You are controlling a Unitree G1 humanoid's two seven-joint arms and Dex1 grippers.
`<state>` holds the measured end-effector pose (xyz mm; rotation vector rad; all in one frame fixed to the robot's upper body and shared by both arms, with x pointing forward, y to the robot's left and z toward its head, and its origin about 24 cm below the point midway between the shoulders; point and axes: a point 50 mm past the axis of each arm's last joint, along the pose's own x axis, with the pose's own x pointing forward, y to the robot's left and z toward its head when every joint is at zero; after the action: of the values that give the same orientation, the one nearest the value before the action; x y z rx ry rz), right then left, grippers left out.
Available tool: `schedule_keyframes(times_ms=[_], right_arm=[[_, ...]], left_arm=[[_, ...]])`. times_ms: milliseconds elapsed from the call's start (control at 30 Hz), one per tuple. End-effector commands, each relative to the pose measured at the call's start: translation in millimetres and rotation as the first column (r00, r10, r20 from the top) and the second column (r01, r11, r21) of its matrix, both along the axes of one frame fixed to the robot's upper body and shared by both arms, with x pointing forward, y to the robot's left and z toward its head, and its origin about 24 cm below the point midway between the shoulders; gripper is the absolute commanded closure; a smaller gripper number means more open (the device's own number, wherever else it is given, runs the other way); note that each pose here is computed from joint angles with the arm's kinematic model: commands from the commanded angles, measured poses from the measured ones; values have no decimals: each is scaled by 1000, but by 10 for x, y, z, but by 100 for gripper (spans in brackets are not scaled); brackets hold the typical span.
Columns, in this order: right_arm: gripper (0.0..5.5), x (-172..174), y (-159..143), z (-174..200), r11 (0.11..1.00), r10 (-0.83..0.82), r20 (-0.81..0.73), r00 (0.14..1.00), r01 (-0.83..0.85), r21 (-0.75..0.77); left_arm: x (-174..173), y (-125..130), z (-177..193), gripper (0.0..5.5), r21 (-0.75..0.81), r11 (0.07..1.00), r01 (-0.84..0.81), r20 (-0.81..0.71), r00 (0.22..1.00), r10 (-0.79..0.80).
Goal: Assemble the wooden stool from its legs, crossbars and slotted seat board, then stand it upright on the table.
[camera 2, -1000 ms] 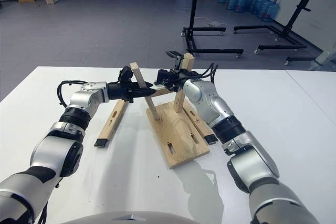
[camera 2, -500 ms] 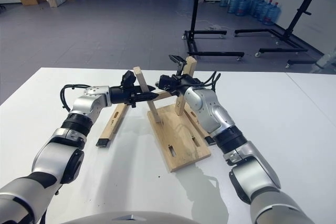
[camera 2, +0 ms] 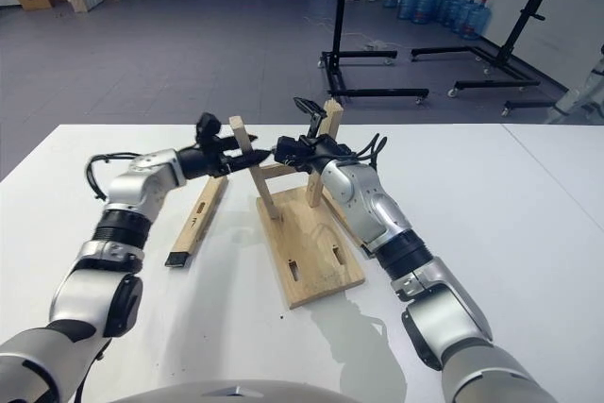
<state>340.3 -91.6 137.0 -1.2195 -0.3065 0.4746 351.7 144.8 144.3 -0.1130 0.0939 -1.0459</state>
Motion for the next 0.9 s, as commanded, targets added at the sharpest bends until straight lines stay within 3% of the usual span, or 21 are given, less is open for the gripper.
schedule_keyframes(times_ms=[33, 200, 367, 467, 533, 600, 667, 733, 900], right_arm=[[10, -158, -114, -715, 995, -62, -291, 955, 34, -98], [10, 46, -55, 19, 993, -54, -118, 991, 66, 100], [10, 140, -111, 1059, 960, -80, 105, 991, 48, 276], [10, 123, -268, 1566, 878, -131, 143, 981, 48, 476], [10, 103, -397, 1792, 761, -127, 79, 989, 46, 647], [10, 78, -565, 1931, 627, -100, 3, 995, 61, 777], [10, 43, -758, 2017, 495, -56, -54, 997, 75, 866], [10, 35, -867, 2016, 446, -39, -85, 996, 93, 890], [10, 72, -894, 1867, 393, -35, -154, 987, 155, 907]], left_arm=[[-494, 267, 154, 112, 52, 998, -42, 26, 999, 40], [-833, 613, 549, 35, -127, 957, -260, 72, 960, 271], [-959, 827, 340, 11, -211, 804, -556, -81, 829, 553], [-965, 912, 73, 11, -118, 657, -745, -199, 666, 719], [-985, 982, -172, 11, 61, 566, -822, -207, 544, 813], [-988, 1075, -389, 11, 198, 487, -850, -180, 457, 871], [-932, 1182, -590, 11, 280, 442, -852, -143, 418, 897], [-851, 1301, -768, 11, 326, 402, -856, -114, 386, 915], [-580, 1479, -947, 11, 305, 424, -853, -65, 426, 902]])
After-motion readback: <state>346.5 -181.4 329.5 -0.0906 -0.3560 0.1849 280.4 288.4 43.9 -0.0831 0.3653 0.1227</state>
